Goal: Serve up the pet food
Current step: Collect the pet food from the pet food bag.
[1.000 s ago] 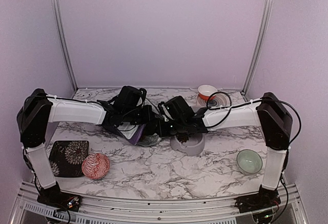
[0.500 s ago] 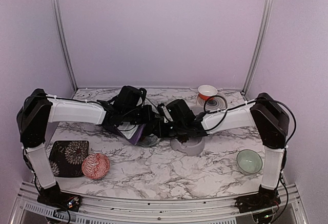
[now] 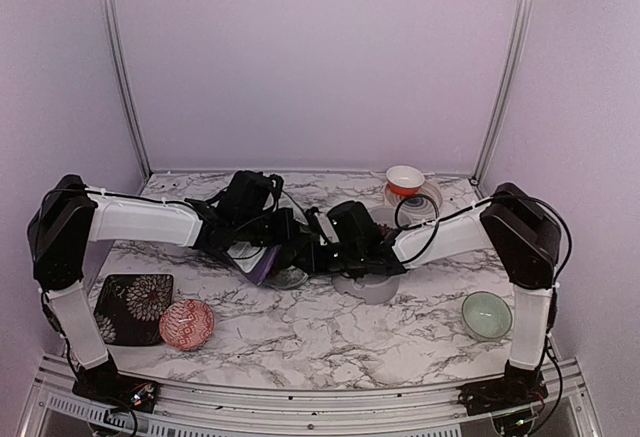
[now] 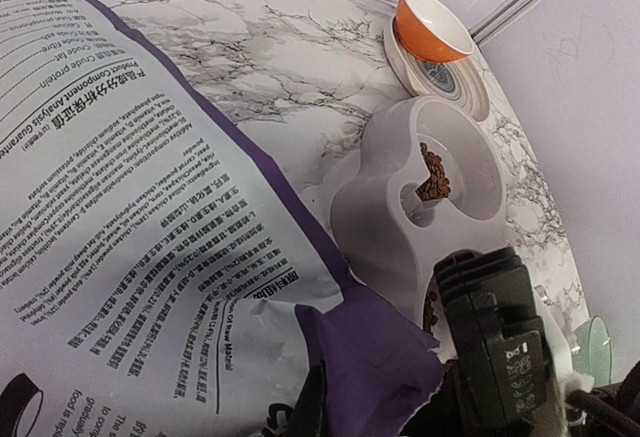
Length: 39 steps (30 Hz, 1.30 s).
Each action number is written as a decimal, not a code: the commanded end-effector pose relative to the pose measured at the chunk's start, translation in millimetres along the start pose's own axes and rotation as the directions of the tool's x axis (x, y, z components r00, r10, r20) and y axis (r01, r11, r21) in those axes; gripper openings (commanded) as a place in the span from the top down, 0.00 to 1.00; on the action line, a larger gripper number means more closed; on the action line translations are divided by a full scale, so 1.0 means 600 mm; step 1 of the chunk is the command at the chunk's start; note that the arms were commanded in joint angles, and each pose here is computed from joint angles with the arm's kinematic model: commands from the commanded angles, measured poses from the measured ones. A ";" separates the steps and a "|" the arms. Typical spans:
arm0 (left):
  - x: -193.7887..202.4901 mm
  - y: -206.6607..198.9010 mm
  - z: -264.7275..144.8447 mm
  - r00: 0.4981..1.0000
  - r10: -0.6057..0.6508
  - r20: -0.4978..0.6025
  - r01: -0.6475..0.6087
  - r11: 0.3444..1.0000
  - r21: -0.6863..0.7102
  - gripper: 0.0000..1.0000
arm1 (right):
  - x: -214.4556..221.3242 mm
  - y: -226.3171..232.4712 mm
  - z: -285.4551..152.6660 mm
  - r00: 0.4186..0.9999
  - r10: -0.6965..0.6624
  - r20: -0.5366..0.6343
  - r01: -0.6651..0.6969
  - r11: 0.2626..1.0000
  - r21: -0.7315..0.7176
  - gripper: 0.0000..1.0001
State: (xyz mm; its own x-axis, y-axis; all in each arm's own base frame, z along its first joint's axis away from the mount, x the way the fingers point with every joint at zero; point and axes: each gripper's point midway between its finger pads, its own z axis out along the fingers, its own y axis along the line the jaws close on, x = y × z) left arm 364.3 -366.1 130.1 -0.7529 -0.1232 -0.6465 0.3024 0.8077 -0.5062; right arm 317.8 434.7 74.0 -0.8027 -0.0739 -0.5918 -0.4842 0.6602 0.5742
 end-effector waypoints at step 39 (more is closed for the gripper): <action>-0.019 -0.010 -0.042 0.997 -0.002 0.073 0.000 1.000 0.029 1.00 | 0.018 -0.022 -0.050 0.991 0.131 0.015 -0.129 0.985 -0.118 1.00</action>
State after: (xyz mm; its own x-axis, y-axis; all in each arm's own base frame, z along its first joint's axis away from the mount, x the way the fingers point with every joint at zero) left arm 353.6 -355.9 125.4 -0.7501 -0.1235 -0.6497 0.3004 0.8116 -0.5011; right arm 303.0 415.2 74.7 -0.8434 0.0047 -0.5372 -0.4471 0.5481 0.7068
